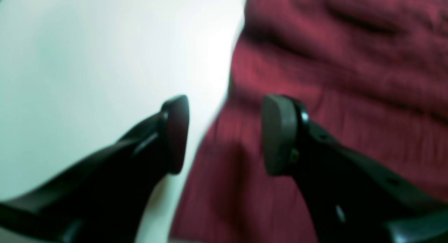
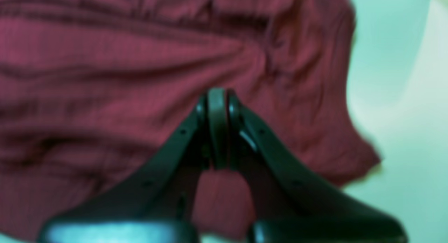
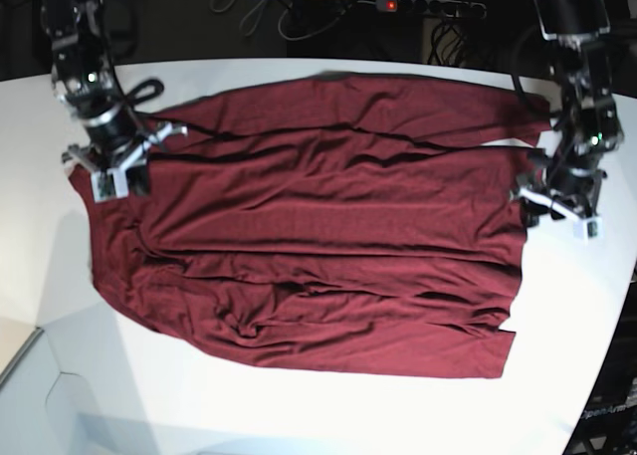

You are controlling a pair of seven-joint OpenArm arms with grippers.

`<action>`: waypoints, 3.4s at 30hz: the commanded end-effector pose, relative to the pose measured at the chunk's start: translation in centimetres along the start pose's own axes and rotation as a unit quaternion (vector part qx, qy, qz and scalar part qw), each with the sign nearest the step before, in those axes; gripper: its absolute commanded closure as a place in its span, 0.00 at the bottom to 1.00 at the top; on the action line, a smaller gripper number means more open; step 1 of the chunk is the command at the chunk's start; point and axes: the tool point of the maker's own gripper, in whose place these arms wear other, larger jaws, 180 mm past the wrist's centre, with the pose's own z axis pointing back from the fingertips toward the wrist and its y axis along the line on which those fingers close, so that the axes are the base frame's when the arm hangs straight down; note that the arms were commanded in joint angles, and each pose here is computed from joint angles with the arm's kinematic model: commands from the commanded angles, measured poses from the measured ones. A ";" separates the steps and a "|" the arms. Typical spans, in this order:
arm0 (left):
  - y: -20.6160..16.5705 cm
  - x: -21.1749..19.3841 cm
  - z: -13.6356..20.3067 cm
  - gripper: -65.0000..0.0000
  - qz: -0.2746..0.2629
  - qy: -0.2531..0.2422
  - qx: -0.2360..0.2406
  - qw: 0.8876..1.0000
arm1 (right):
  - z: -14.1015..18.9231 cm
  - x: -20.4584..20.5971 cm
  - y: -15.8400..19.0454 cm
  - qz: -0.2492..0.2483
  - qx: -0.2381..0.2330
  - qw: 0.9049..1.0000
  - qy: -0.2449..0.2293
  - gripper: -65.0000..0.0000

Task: Layout the t-shirt on the table in an organized manner, then fold the t-shirt properly
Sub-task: 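Drag the grasped fabric with both grippers back toward the shirt edge, then hold the shirt edge with both grippers and pull it taut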

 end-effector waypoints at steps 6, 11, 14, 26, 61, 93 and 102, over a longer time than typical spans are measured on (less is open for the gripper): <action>1.0 -0.3 5.6 0.50 0.001 -0.025 -0.004 1.000 | 1.6 -1.0 1.0 -0.005 0.008 1.000 0.002 1.00; 1.4 -2.1 9.7 0.50 0.007 -0.014 -0.004 1.000 | 2.3 -2.6 1.5 -0.013 0.012 1.000 0.021 1.00; 2.4 -3.4 10.9 0.49 0.016 -0.006 0.015 1.000 | 2.6 -3.3 1.9 -0.018 0.013 0.999 0.028 1.00; 4.0 -6.6 9.7 0.49 0.053 0.024 0.047 0.997 | 3.5 -5.0 3.0 -0.034 0.018 0.998 0.046 1.00; 0.8 -3.1 10.6 1.00 -0.030 -0.012 0.025 0.999 | 4.4 -6.0 3.4 -0.035 0.023 0.997 0.062 0.96; 0.9 -2.2 11.3 1.00 -0.037 -0.023 0.028 0.999 | 3.5 -9.8 2.1 -0.039 0.005 0.993 0.108 0.55; 0.9 -2.2 11.3 1.00 -0.038 -0.023 0.030 0.999 | 3.5 -11.3 2.9 -0.036 0.016 0.991 0.128 0.63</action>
